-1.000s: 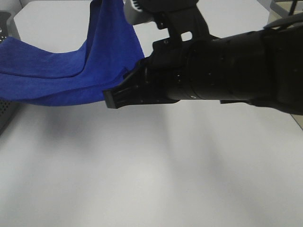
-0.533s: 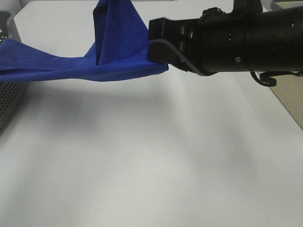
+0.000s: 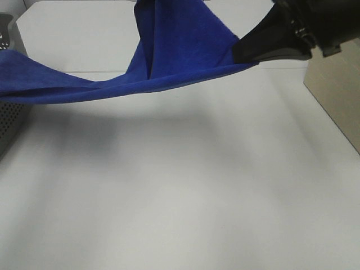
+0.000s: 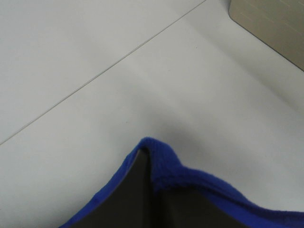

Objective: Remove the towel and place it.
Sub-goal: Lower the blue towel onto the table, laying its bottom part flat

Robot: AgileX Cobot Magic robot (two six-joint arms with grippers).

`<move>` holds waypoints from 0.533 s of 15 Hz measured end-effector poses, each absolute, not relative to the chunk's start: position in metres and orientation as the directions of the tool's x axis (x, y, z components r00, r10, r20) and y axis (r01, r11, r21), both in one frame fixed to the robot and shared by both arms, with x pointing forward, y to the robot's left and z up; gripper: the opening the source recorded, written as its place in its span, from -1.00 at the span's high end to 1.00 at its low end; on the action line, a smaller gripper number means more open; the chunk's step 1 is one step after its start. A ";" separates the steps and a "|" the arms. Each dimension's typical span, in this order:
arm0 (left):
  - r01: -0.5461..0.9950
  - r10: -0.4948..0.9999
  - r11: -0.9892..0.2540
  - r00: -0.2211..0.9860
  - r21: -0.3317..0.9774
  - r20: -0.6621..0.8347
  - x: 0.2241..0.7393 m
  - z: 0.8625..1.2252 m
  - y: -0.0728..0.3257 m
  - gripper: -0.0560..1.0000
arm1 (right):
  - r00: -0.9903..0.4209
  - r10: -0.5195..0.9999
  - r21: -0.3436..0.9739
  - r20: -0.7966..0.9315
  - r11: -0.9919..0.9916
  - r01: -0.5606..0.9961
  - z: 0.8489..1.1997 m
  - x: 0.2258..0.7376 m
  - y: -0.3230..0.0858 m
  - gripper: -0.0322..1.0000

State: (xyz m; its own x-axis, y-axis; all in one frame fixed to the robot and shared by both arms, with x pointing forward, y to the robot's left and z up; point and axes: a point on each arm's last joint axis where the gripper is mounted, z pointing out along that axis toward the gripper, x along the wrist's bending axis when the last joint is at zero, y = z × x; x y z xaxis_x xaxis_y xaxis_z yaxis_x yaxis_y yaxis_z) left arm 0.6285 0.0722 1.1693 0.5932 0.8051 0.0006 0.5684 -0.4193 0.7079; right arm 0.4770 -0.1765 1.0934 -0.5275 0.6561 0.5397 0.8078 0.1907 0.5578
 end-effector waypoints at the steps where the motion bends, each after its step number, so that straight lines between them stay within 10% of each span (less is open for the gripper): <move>1: 0.558 0.802 -0.408 0.597 0.722 -0.009 0.628 1.172 0.071 0.89 | -0.531 0.692 0.538 0.489 0.241 0.808 1.108 0.481 -0.180 0.91; 8: 0.481 0.827 -0.362 0.562 0.799 0.037 0.600 1.231 0.093 0.89 | -0.530 0.804 0.531 0.270 0.335 0.778 1.186 0.511 -0.191 0.91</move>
